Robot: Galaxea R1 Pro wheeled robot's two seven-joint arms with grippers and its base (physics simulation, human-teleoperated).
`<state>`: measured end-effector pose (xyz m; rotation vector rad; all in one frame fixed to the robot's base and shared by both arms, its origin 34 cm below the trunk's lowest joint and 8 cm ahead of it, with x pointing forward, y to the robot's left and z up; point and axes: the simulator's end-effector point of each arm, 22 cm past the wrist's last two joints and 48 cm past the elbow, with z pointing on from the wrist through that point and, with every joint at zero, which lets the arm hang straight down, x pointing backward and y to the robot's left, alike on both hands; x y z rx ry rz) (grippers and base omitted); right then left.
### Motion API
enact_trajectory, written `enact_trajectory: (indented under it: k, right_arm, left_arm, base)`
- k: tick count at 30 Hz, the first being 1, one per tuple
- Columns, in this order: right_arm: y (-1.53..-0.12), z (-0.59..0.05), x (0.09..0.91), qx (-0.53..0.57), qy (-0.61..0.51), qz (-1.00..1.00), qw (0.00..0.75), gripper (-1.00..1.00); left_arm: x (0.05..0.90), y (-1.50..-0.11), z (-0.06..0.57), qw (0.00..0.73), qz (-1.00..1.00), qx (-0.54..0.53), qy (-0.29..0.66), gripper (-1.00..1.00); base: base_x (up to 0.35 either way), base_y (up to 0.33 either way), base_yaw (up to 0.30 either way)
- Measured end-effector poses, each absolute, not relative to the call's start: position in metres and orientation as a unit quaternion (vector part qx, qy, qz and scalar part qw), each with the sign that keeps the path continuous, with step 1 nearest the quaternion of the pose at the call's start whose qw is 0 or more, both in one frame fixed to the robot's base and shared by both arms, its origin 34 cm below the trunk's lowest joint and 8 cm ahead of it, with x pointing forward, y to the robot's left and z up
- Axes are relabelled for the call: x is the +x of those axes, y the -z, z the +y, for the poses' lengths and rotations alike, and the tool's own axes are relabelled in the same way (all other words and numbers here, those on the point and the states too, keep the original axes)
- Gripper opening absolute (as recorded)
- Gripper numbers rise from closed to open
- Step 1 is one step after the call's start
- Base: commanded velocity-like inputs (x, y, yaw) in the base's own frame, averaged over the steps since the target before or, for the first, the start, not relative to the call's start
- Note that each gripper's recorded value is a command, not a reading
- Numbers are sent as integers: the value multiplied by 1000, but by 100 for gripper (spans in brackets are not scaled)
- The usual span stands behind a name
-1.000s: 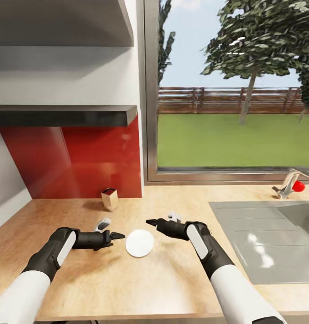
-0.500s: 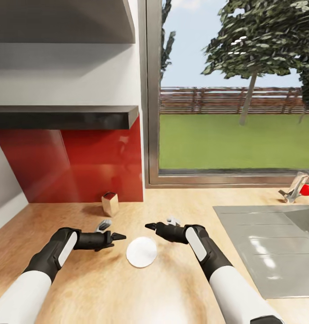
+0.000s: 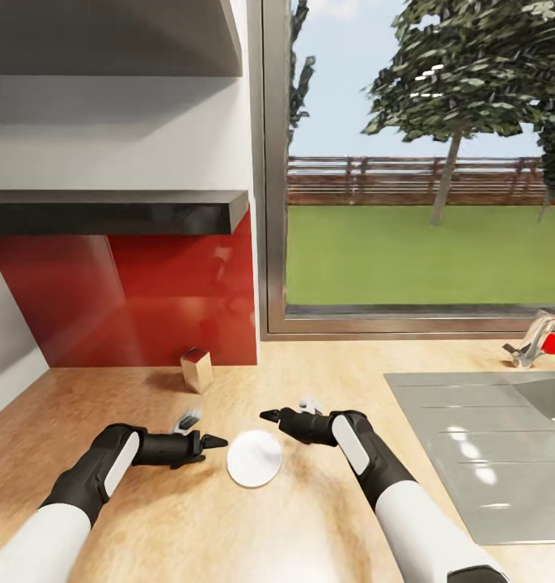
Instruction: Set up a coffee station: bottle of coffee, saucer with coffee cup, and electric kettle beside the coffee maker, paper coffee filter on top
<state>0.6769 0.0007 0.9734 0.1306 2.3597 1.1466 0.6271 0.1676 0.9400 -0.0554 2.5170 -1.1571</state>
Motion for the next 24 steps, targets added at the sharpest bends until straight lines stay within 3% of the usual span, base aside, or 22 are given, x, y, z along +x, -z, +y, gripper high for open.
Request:
enact_trajectory:
  k: [24]
  right_arm:
    - [-951, 7, 661, 57, -421, 877, 224, 100]
  left_arm:
    - [606, -925, 147, 159, 890, -18, 427, 100]
  base:
    - [0, 0, 0]
